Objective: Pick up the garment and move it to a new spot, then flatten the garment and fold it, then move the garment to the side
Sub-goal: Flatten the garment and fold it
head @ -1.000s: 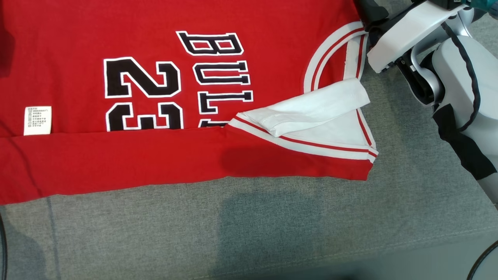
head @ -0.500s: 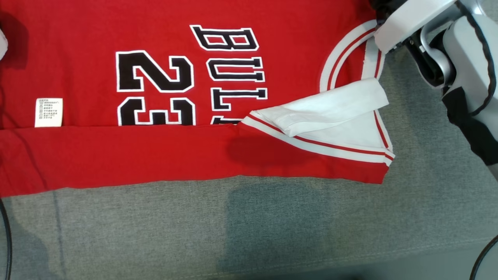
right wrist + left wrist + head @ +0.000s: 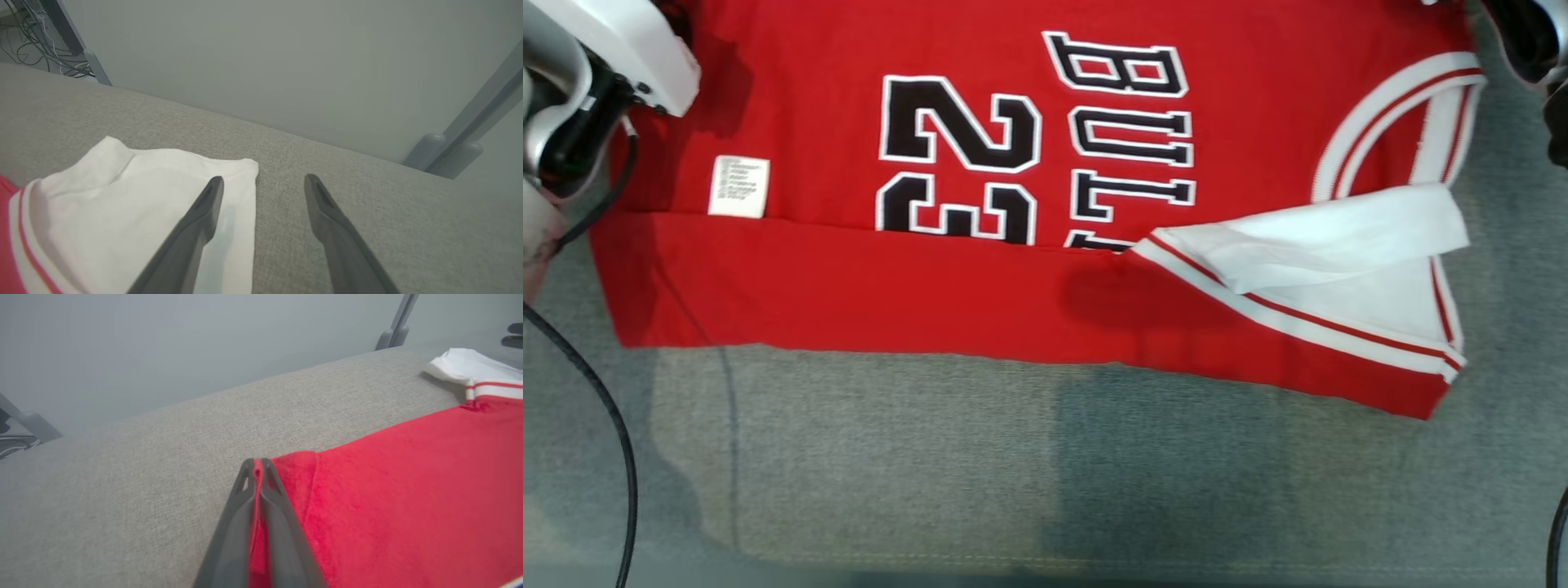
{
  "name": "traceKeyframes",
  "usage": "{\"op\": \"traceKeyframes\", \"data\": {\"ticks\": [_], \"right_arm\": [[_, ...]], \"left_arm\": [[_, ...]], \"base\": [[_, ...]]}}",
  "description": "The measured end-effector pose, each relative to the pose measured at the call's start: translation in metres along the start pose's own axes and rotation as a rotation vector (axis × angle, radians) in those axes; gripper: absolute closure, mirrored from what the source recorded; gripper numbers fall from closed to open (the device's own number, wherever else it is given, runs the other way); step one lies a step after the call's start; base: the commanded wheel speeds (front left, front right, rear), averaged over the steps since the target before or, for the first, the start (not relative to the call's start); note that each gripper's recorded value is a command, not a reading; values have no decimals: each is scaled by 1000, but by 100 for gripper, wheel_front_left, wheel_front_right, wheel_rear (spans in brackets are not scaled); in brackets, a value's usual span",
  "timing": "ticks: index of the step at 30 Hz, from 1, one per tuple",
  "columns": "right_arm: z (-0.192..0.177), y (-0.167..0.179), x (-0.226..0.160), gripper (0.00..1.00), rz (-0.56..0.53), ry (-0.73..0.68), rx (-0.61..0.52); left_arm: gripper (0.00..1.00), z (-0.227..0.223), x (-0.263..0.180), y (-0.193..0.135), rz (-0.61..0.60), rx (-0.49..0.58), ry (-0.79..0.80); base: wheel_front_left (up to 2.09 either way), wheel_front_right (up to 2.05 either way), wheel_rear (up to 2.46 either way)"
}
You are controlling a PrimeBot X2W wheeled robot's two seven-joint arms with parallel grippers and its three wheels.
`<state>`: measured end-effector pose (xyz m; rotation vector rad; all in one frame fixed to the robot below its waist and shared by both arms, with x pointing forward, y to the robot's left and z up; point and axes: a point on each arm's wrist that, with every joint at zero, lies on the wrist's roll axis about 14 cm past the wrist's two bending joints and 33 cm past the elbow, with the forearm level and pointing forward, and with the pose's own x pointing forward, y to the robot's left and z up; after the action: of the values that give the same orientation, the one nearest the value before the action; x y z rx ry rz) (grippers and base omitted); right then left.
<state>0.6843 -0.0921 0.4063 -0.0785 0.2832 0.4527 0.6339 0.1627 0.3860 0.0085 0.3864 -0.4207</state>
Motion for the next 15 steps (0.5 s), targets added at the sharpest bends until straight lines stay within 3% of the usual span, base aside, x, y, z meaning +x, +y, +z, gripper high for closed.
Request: {"op": "traceKeyframes", "data": {"ticks": [15], "right_arm": [[-22, 13, 52, 0, 1, 127, 106]], "left_arm": [[100, -13, -19, -7, -41, 37, -19]], "base": [[0, 0, 0]]}}
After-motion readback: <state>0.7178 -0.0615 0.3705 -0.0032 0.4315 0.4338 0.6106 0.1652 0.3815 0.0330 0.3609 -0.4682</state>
